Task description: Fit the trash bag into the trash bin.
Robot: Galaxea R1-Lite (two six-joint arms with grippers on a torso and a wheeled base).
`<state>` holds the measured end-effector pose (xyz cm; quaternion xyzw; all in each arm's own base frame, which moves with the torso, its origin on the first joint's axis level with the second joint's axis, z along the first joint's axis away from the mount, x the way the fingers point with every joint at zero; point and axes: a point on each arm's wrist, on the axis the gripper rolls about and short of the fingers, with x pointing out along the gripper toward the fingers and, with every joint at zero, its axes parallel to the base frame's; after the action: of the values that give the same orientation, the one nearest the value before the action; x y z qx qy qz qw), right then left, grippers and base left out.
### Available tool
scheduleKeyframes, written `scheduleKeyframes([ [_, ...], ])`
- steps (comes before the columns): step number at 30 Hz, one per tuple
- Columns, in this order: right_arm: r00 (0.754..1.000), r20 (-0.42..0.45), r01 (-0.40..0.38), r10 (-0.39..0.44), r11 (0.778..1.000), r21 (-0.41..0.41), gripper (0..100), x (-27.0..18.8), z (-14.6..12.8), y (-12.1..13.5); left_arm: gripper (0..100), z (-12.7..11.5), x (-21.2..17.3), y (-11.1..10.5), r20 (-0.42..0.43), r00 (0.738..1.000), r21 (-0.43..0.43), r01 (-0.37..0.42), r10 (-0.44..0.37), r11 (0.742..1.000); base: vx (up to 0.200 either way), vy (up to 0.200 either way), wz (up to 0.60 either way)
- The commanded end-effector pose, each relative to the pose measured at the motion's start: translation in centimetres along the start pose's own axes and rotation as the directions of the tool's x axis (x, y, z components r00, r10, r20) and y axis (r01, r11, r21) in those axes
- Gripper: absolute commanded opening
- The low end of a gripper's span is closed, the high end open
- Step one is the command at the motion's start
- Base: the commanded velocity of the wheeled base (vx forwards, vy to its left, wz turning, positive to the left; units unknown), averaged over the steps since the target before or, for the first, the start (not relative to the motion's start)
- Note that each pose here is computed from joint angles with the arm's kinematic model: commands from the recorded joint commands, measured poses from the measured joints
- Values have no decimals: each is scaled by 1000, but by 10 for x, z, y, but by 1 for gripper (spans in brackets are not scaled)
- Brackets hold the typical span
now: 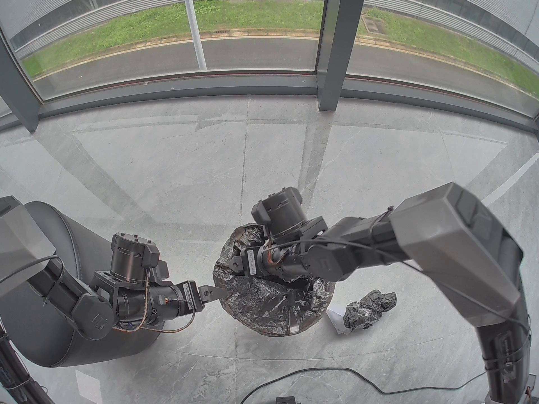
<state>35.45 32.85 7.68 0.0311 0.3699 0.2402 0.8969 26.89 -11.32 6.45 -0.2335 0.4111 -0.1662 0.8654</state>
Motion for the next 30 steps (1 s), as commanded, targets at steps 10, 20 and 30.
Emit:
scheduleKeyframes([
  [10,986,117,-132,117,982,132,100,-216,41,-126,100,-1,-24,-15,47,998,46,47,-50,998,0,0,0],
  [20,997,5,-78,78,991,110,100,-172,-19,-216,100,-16,-26,-8,33,998,122,50,-55,991,0,0,0],
  [30,996,10,-84,84,995,54,100,-133,-45,-225,100,-38,28,-29,41,991,240,110,-124,964,0,0,0],
])
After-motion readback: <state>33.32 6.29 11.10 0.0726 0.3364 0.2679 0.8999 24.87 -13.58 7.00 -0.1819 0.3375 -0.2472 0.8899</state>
